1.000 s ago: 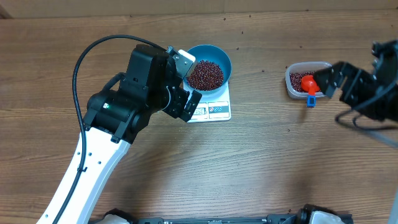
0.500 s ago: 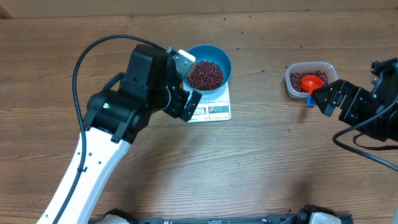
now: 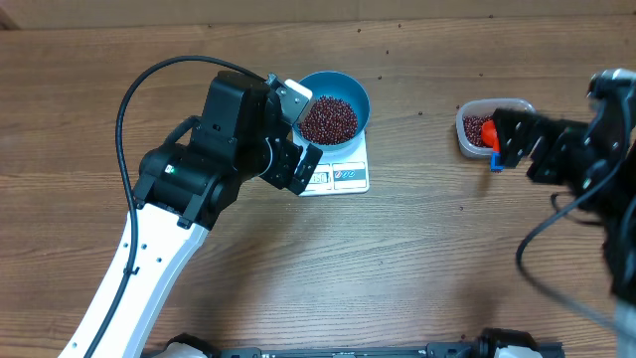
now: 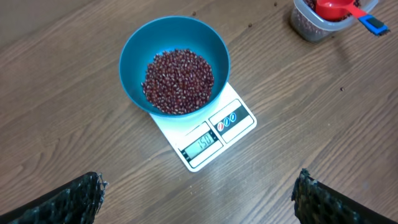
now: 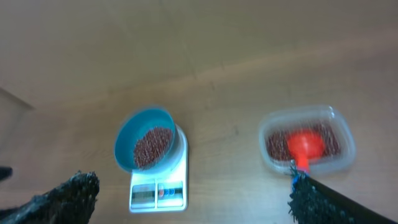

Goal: Scoop item into bowl and weigh 150g on scale

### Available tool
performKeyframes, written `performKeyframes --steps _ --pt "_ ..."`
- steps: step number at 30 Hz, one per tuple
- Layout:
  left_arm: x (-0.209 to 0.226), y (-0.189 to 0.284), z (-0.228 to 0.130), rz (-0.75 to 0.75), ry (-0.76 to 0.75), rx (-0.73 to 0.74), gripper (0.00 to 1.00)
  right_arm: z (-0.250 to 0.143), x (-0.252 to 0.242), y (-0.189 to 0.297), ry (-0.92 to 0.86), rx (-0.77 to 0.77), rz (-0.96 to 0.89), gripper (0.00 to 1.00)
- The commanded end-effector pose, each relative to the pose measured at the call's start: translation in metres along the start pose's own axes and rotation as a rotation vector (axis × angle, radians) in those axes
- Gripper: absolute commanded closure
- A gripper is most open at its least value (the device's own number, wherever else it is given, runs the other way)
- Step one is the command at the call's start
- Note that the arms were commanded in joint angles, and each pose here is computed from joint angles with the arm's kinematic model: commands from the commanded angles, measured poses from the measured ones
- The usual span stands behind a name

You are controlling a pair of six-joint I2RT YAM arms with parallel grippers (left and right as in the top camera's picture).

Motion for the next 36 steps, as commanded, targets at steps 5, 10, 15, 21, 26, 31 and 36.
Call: performKeyframes --steps 5,10,15,21,26,31,36 --pt "0.0 0.0 0.002 -0.005 0.013 -0.002 0.0 -0.038 -0.005 0.001 0.085 -0.204 0.004 0.0" --pt "0.0 0.0 0.002 -0.005 0.013 -0.001 0.01 -0.065 -0.005 -0.008 0.139 -0.368 0.054 0.0" --pt "0.0 0.0 0.002 -0.005 0.013 -0.002 0.0 -0.096 -0.01 -0.017 0.179 -0.514 0.099 0.0" --pt "0.0 0.0 0.002 -0.005 0.013 -0.001 0.01 -0.134 -0.022 -0.029 0.185 -0.601 0.094 0.0" --pt "0.0 0.0 0.002 -0.005 0.013 -0.001 0.01 -0.158 -0.031 -0.037 0.172 -0.612 0.068 0.0" --pt "0.0 0.0 0.002 -0.005 0.013 -0.002 0.0 -0.172 -0.037 -0.042 0.169 -0.62 0.06 0.0" --pt "0.0 0.0 0.002 -0.005 0.013 -0.002 0.01 -0.19 -0.043 -0.055 0.156 -0.595 0.062 0.0"
Point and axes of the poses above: each gripper's point midway between its finger pads, its own y axis back along the fingers, its own x axis along the line the jaws close on, z = x × y, the point moved 4 cm from there along y, back along the fingers, and after that the axes turned 2 degrees about y, right-handed, at the moved point
